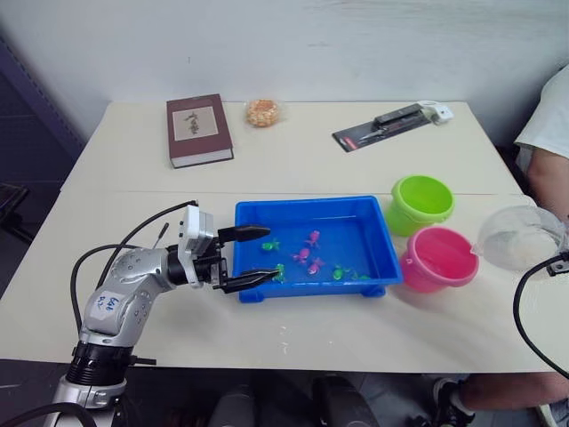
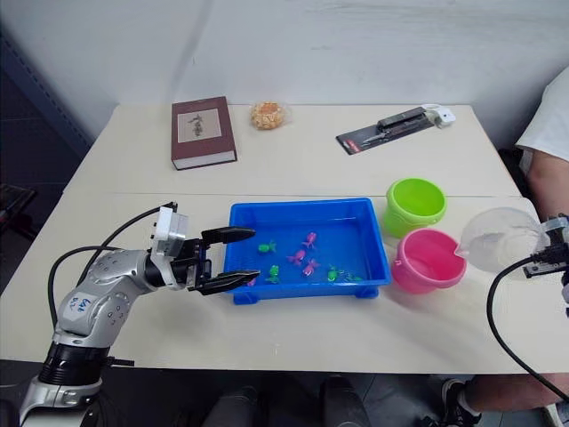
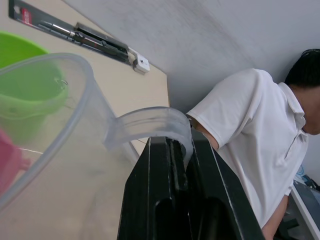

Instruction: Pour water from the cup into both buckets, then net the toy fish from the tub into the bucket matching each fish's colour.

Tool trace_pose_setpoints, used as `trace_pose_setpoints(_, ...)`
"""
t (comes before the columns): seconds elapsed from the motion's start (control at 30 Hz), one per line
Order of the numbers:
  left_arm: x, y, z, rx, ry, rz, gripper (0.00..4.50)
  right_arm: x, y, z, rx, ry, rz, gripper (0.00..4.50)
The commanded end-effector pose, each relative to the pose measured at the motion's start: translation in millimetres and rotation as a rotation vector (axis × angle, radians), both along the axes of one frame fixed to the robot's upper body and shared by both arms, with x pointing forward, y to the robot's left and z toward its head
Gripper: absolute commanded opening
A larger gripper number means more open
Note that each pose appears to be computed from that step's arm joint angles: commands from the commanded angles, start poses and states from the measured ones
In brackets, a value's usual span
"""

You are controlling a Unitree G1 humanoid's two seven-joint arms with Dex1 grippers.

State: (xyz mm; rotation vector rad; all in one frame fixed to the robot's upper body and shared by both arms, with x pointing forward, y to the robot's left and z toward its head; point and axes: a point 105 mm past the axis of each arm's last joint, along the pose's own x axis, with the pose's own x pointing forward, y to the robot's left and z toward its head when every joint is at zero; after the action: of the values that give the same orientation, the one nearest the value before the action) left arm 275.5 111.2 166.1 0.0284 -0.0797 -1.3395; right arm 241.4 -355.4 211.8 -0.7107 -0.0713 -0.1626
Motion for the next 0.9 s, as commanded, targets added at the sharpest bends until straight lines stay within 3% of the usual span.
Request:
trace_pose_setpoints(0.03, -2.9, -1.1, 6.4, 0.000, -0.045, -0.007, 4.50, 1.2, 11.9, 16.9, -0.150, -0.066, 0.010, 0.06)
trace_pose_setpoints(0.4, -5.7, -0.6, 5.3, -0.001, -0.045, 0.004, 4.50, 8.2, 19.2, 15.3, -0.304, -0.081, -0.001, 0.06)
trace_pose_setpoints(0.9, -4.4, -1.4, 5.2, -0.006, -0.047, 0.013, 4.50, 10.3, 13.4, 20.8, -0.390, -0.114, -0.044, 0.06)
